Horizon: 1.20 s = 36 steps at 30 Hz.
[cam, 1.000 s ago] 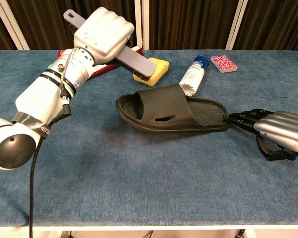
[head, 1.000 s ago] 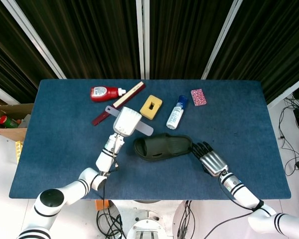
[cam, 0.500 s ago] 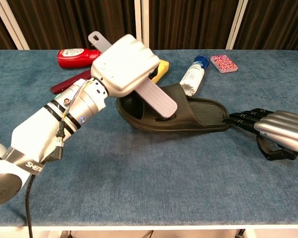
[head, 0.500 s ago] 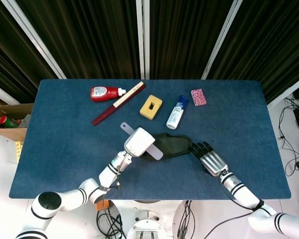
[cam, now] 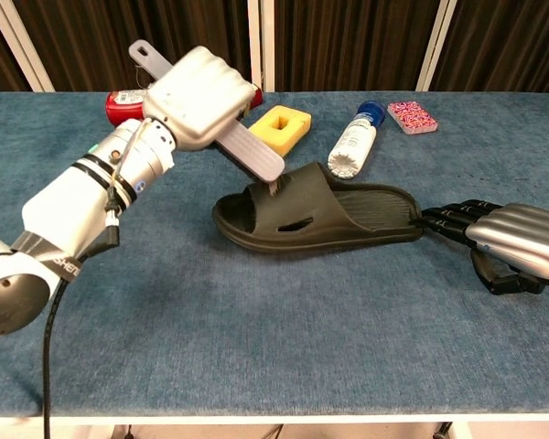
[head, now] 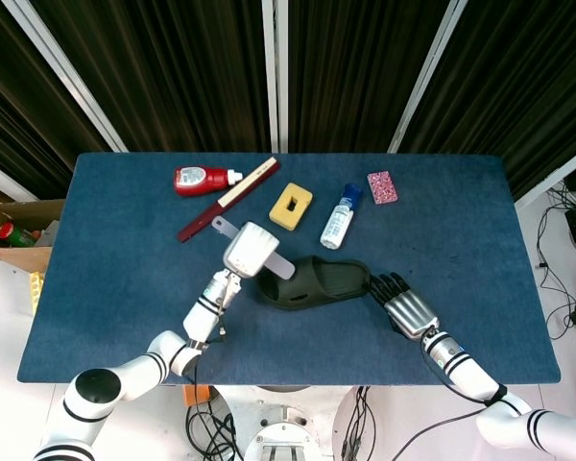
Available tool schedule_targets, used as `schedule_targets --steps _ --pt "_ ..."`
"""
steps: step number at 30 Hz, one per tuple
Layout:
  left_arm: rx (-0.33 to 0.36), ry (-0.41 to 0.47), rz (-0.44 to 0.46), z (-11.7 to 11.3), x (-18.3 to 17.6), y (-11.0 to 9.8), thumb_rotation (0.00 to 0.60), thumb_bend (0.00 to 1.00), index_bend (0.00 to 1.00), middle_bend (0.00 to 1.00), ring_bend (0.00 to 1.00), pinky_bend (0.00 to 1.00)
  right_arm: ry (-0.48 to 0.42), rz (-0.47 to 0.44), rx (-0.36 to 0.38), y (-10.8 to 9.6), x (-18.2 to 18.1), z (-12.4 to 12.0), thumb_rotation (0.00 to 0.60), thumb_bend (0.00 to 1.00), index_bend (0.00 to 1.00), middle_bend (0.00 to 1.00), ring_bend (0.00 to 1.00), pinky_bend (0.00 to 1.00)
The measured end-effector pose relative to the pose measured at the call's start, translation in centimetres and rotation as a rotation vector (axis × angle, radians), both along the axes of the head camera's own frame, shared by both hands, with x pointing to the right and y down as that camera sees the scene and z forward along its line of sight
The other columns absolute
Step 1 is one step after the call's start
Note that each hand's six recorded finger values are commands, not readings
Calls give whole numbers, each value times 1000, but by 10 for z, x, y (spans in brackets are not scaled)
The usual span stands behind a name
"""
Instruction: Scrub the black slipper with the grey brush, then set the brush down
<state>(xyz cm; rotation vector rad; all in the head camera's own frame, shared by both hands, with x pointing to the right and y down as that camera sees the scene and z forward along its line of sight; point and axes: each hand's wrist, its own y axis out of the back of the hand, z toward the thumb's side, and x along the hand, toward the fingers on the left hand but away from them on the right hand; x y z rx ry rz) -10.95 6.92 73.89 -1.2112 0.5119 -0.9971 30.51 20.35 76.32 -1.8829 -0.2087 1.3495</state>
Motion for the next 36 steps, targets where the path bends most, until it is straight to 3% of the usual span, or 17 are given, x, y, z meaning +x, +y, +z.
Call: schedule_targets --steps 5,9,15,20,29,36 --pt "21 21 -137 -10 -33 -32 600 563 1000 1000 1000 1000 -2 1 2 0 0 -1 578 987 0 26 0 0" --pt "21 91 -180 -20 -42 -38 600 563 1000 1000 1000 1000 -5 2 5 -1 -1 -2 580 987 0 25 0 0" --pt "-44 255 -224 -37 -47 -30 600 563 1000 1000 1000 1000 -21 4 29 -3 -2 -5 580 935 0 3 0 0" --pt "-132 330 -265 -40 -64 -7 600 564 1000 1000 1000 1000 -100 12 100 -9 -9 -19 579 777 0 0 0 0" --pt "-217 267 -361 -15 -113 18 600 563 1000 1000 1000 1000 -352 50 282 -24 -18 -70 579 776 0 0 0 0" --pt "-208 201 -394 3 -135 26 600 563 1000 1000 1000 1000 -487 96 441 -48 -11 -124 578 778 0 0 0 0"
